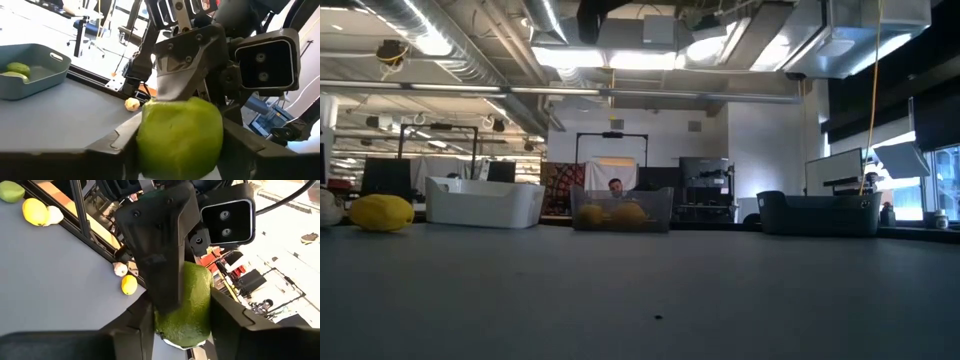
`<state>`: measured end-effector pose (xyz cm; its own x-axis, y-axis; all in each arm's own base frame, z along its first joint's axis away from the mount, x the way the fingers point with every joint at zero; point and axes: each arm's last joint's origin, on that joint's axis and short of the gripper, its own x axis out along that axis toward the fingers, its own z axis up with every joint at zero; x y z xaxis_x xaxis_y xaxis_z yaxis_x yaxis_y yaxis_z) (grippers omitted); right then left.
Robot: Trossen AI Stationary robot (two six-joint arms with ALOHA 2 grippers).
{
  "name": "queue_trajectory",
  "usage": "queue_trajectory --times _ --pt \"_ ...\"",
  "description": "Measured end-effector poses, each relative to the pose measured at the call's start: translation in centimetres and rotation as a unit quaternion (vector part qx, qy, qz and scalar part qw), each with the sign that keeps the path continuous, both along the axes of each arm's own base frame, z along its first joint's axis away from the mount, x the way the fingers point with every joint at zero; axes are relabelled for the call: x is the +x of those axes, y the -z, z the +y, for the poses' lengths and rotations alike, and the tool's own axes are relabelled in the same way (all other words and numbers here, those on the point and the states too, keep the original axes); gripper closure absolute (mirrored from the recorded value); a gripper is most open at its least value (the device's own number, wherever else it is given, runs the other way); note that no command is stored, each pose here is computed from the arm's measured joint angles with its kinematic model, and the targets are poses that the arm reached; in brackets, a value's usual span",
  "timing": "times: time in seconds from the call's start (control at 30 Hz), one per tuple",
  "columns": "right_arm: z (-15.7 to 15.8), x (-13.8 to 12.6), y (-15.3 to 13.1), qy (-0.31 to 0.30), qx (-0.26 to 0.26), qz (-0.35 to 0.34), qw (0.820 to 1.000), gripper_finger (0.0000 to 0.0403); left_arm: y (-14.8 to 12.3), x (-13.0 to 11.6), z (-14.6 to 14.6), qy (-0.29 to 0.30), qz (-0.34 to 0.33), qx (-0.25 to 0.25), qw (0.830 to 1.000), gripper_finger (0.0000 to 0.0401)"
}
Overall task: Sort produce into baskets
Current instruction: Put the lime into the blue bin
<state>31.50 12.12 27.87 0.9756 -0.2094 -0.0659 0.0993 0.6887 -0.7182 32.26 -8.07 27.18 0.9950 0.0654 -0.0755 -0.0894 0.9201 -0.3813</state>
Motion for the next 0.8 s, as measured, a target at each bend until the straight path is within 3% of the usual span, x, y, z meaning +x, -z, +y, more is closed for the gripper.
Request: queue_trajectory --times 0.27,0.53,0.8 --pt "0.0 0.0 0.2 0.011 0.043 -0.004 0.999 0.0265 -0.3 -0.8 0.2 0.003 0.033 0.025 0.999 0.0139" --pt "-0.4 -0.2 0.3 0.067 0.057 -0.002 0.996 0.0265 -1.8 -4.2 1.3 -0.003 0.115 0.040 0.993 0.0135" --pt "-0.7 -0.4 0.9 0.112 0.066 0.014 0.991 0.0265 0.4 -5.5 1.7 -0.064 0.235 0.042 0.969 0.0135"
